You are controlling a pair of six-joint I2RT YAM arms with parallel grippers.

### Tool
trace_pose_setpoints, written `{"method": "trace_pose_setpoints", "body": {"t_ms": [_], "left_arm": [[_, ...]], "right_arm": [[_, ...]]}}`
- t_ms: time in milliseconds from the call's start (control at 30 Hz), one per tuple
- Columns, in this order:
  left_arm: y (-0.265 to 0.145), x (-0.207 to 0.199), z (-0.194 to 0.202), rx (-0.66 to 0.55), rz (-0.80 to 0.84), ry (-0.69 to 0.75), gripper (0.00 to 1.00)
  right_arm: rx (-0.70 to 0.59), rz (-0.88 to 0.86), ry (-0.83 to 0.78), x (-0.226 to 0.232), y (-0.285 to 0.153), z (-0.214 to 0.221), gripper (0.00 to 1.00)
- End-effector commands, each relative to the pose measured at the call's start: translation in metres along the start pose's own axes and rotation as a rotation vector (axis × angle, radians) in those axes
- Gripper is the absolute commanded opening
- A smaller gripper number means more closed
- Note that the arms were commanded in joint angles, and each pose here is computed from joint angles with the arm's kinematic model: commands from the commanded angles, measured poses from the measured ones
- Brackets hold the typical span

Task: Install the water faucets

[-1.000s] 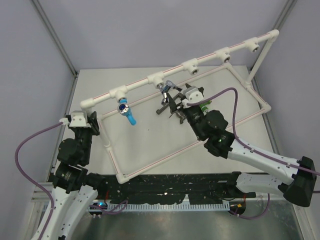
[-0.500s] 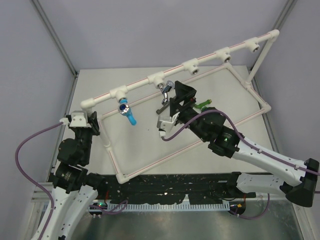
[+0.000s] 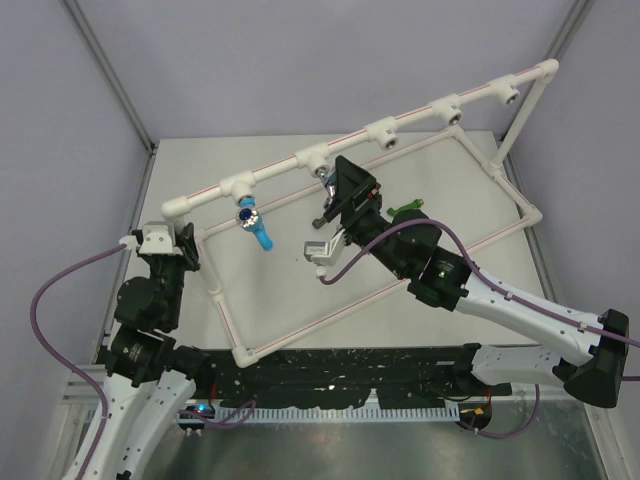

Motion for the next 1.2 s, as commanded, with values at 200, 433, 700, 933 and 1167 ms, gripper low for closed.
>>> {"method": "trace_pose_setpoints", "body": {"t_ms": [200,433,700,933,1167], "left_arm": [[-0.002,-0.003,0.013,0.069,0.050,0.046,0.00],[-0.002,-0.003,0.013,0.068,0.051,0.047,0.00],[-0.003,-0.003,0.012,0.064,0.051,0.046,0.00],[-0.002,-0.002,0.012,0.065,0.050,0.046,0.00],[-0.003,-0.002,0.011,0.062,0.048,0.045,0.00]], "right_arm": [[-0.007,-0.011,-0.174,-0.023,0.010,0.001,0.88],[-0.018,-0.071,-0.157,-0.017,0.018,-0.002,0.73],[-0.013,-0.092,0.051,-0.011,0.024,-0.004,0.45],[-0.061,0.000,0.693,-0.009,0.027,-0.018,0.26],[-0.108,0.260,1.519,-0.009,0.028,-0.040,0.18]]}}
Point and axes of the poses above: each gripper's point midway between its finger pads, its own y axis out along the fingers, its own x axis along the line the jaws close on, z = x × y, the point moved 8 cm from there along -y, back along the fingers, and after that the axes turned 12 degrees about -y, right-handed, at the moved point
